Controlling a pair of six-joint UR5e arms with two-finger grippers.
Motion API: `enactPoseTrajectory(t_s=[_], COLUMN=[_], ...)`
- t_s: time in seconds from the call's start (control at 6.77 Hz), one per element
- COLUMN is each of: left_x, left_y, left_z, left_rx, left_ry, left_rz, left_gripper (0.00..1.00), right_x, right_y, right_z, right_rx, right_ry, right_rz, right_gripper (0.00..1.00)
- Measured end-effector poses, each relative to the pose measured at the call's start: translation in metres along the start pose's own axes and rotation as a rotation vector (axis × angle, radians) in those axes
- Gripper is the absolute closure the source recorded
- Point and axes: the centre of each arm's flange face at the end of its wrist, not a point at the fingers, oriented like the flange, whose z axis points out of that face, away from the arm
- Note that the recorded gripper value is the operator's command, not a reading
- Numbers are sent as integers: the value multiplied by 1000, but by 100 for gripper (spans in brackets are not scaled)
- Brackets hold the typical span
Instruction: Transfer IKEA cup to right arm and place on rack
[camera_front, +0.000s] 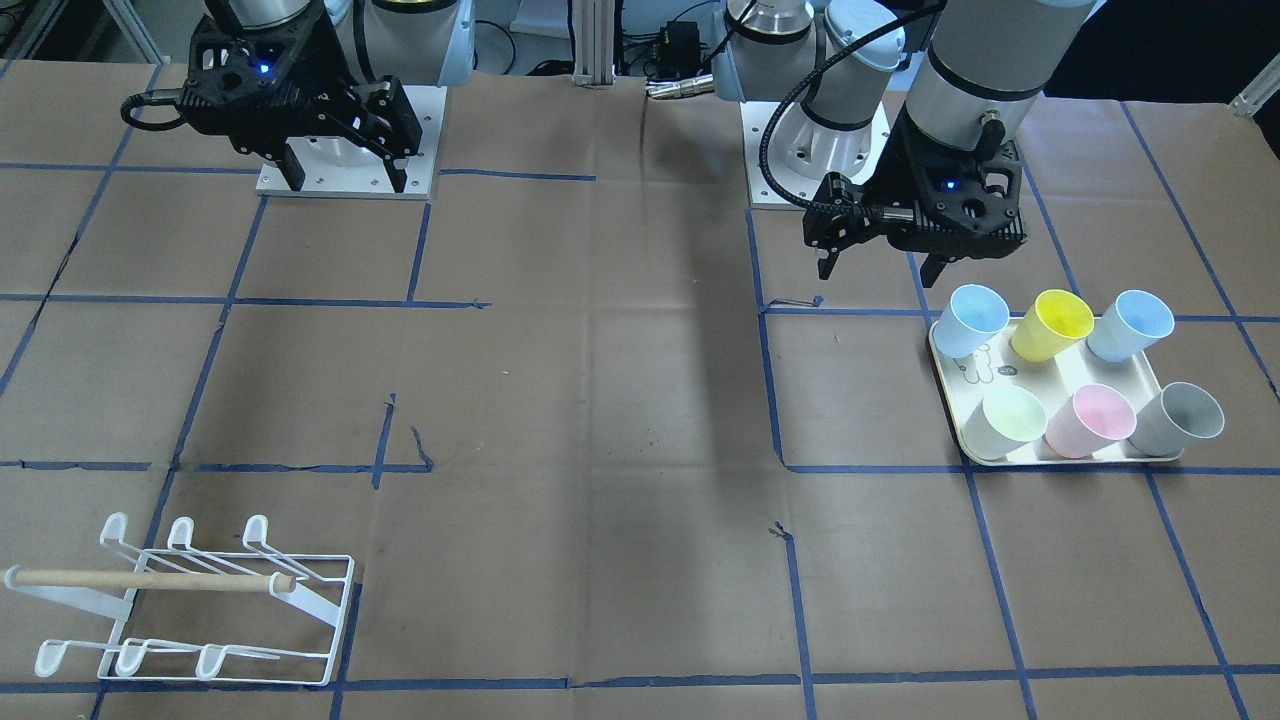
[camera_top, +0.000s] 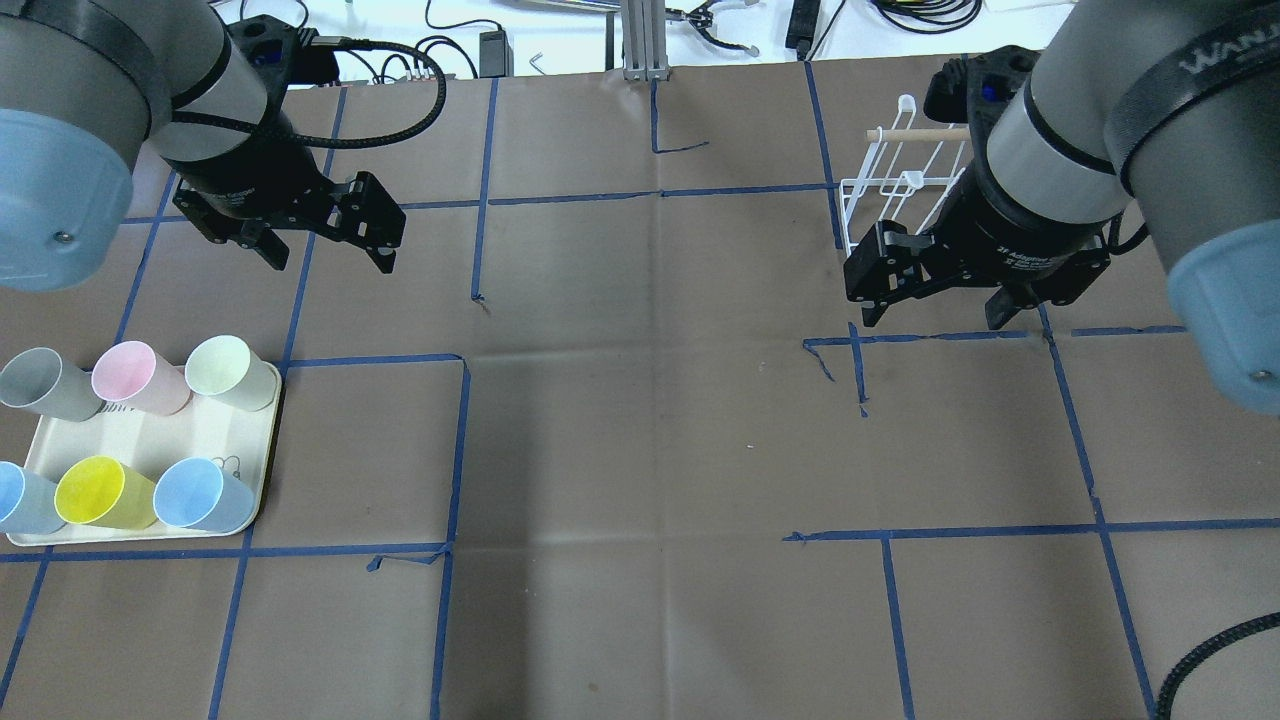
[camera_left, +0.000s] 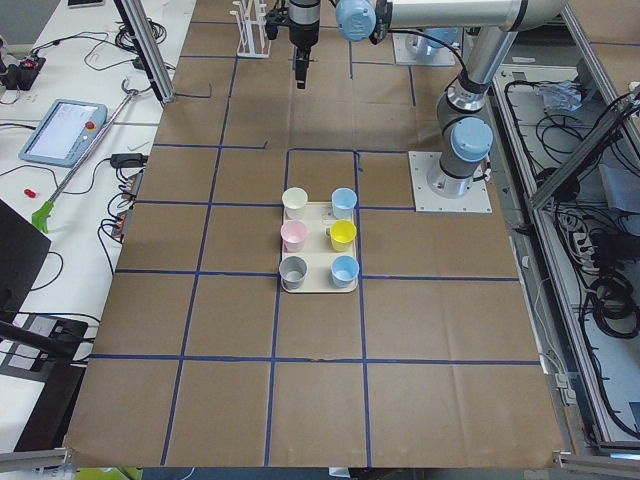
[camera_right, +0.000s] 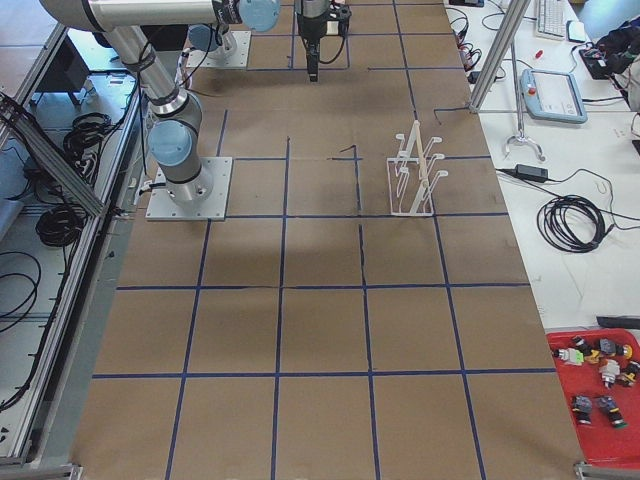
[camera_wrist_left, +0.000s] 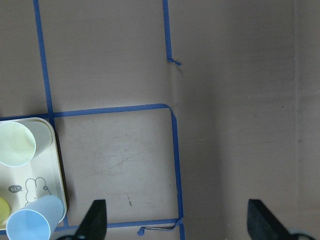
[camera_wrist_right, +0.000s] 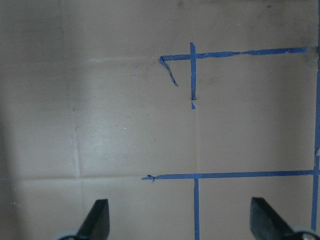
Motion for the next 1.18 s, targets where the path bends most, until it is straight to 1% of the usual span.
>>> enactPoseTrajectory(t_s=[0.3, 0.44, 0.59, 0.74, 0.89, 1.18], left_x=[-3, -12, -34, -71, -113, -178], left_y=[1, -1, -4, -7, -8, -2], left_z=[1, 2, 3, 4, 7, 13], left_rx=[0, -1, -2, -4, -9, -21], left_ry=[-1, -1, -1, -1, -1, 0], left_rz=[2, -10, -38, -65, -70, -42], left_gripper=[0, 0, 0, 0, 0, 0], right_x=[0, 0, 0, 0, 0, -1], right_y=[0, 0, 0, 0, 0, 1], right_z=[0, 0, 0, 1, 1, 1], right_rx=[-1, -2, -2, -2, -3, -4], right_ry=[1, 0, 0, 0, 0, -5], right_rz=[-1, -1, -1, -1, -1, 0], right_gripper=[0, 0, 0, 0, 0, 0])
